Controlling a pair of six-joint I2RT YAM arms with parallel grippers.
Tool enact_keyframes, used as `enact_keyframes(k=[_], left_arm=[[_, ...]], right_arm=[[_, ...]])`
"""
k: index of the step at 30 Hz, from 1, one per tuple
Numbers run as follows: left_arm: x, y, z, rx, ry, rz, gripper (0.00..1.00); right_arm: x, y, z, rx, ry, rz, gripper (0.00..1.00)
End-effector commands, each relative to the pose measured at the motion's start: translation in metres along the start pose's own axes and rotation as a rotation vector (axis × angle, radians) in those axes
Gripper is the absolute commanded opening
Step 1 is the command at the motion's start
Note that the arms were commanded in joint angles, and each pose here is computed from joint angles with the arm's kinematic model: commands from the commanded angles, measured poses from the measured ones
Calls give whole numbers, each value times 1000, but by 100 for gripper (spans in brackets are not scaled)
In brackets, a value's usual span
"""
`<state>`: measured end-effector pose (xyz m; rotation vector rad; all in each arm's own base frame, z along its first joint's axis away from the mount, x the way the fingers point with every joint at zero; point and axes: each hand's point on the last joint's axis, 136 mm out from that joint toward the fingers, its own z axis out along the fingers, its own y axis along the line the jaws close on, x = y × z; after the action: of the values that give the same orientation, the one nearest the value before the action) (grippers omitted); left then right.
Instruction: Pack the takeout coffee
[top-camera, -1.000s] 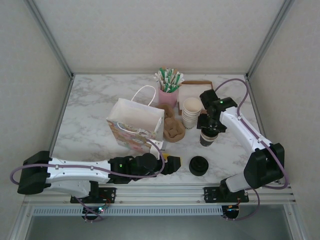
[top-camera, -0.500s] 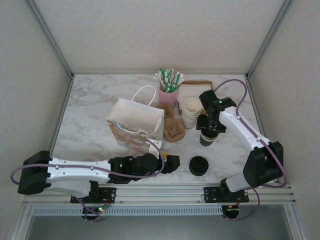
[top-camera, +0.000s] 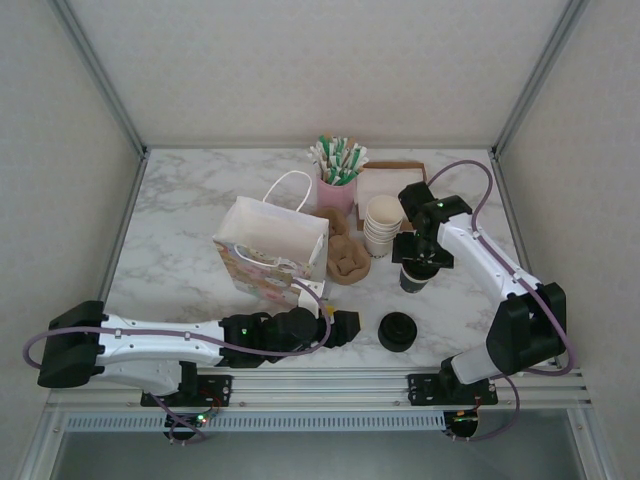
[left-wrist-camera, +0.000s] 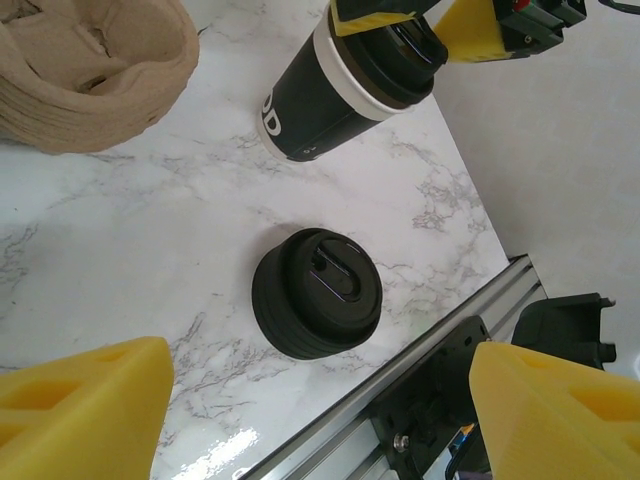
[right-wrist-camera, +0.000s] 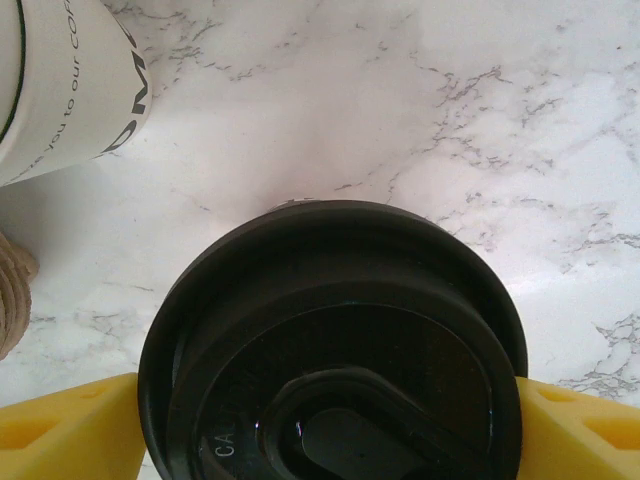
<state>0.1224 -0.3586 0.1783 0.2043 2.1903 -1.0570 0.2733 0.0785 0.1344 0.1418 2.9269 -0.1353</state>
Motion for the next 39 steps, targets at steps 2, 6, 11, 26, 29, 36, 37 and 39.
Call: enact_keyframes(k=[2,6,11,26,29,36,37,39], left_arm=[[0,2,1,-27,-7,4,78],[1,3,1,-31,-7,4,78],[0,1,1,-25,-8,2,79],[-7,-7,-1,-4,-24,3,79],[-8,-9,0,-1,-27,5,79],[-8,-9,0,-4,-24,6,79],[-8,-9,0,-4,-25,4,78],[-8,-8,0,-4,-27,3,79]], right_arm=[[7,-3,3,12,31,-12,91],[7,-2,2,7,30,-10,94],[3,-2,-7,-13,-1,-1,97],[1,-9,-24,-35,-90,30,84],[-1,-7,-21,-40,-91,30,85],[1,-13,-13,-31,-72,48,85],[1,-12,-13,-35,-74,49,85],[2,-11,-10,-41,-69,52,85]])
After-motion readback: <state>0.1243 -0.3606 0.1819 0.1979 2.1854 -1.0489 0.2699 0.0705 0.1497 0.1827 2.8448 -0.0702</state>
